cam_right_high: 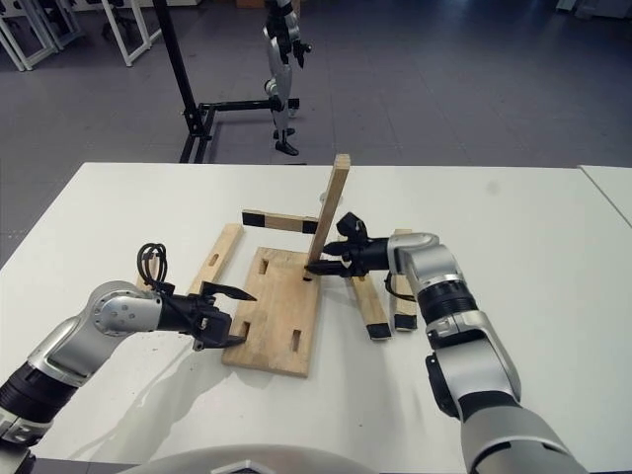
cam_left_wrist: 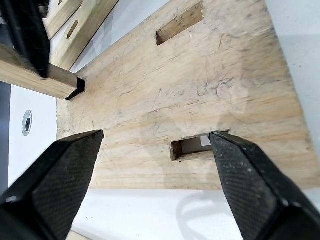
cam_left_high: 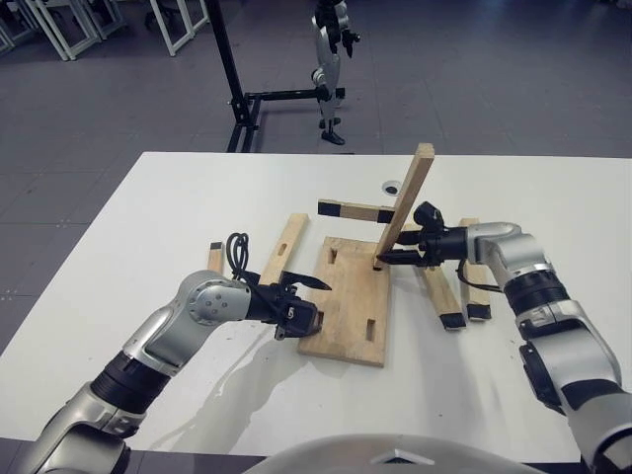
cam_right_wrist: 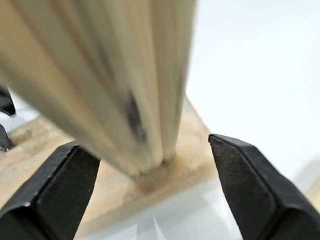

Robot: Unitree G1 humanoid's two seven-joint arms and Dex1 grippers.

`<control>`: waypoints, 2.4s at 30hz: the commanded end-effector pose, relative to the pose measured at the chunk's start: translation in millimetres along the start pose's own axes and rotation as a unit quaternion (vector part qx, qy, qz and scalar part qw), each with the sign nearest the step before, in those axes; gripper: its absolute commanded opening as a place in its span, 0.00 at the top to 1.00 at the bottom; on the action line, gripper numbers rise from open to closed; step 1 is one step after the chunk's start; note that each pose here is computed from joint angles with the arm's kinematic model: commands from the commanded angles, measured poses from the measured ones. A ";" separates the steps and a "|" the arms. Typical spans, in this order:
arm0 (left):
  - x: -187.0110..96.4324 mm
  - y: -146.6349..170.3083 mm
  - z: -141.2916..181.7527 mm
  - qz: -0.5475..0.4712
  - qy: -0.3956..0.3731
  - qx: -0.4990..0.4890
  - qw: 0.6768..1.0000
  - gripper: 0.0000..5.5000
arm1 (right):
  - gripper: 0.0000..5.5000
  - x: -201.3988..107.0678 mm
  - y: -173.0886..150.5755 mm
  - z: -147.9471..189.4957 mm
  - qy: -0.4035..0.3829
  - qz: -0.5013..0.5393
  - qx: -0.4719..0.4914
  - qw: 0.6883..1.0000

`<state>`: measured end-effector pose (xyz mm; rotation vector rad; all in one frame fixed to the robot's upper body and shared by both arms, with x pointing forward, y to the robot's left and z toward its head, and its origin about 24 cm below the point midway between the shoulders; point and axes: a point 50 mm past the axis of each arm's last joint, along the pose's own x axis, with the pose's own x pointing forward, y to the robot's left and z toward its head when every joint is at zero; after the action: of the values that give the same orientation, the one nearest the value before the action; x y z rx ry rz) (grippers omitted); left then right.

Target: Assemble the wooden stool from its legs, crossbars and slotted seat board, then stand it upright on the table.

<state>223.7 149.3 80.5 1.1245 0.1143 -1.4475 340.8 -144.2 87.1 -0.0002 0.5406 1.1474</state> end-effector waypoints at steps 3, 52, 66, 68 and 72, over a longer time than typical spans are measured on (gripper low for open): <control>11.7 -23.1 -1.9 -0.025 0.008 -0.039 0.999 0.28 | 0.11 -45.9 36.4 55.3 0.013 0.086 -0.132 0.987; 22.5 -24.1 3.4 -0.004 0.007 -0.053 0.999 0.28 | 0.26 -58.3 34.5 163.9 -0.303 -0.282 0.030 0.910; 25.7 -20.2 5.8 0.001 0.000 -0.052 0.999 0.28 | 0.26 22.1 32.4 -16.1 -0.099 -0.299 0.303 0.899; 27.6 -23.2 6.4 0.002 0.000 -0.055 0.998 0.28 | 0.26 15.1 32.9 0.0 -0.130 -0.301 0.290 0.899; 32.5 -24.9 9.0 0.003 -0.005 -0.059 0.998 0.28 | 0.26 -31.0 36.3 108.0 -0.330 -0.277 0.214 0.877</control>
<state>212.0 124.0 70.4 1.0196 0.0708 -1.3909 334.5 -123.7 142.1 0.5354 0.3483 0.3490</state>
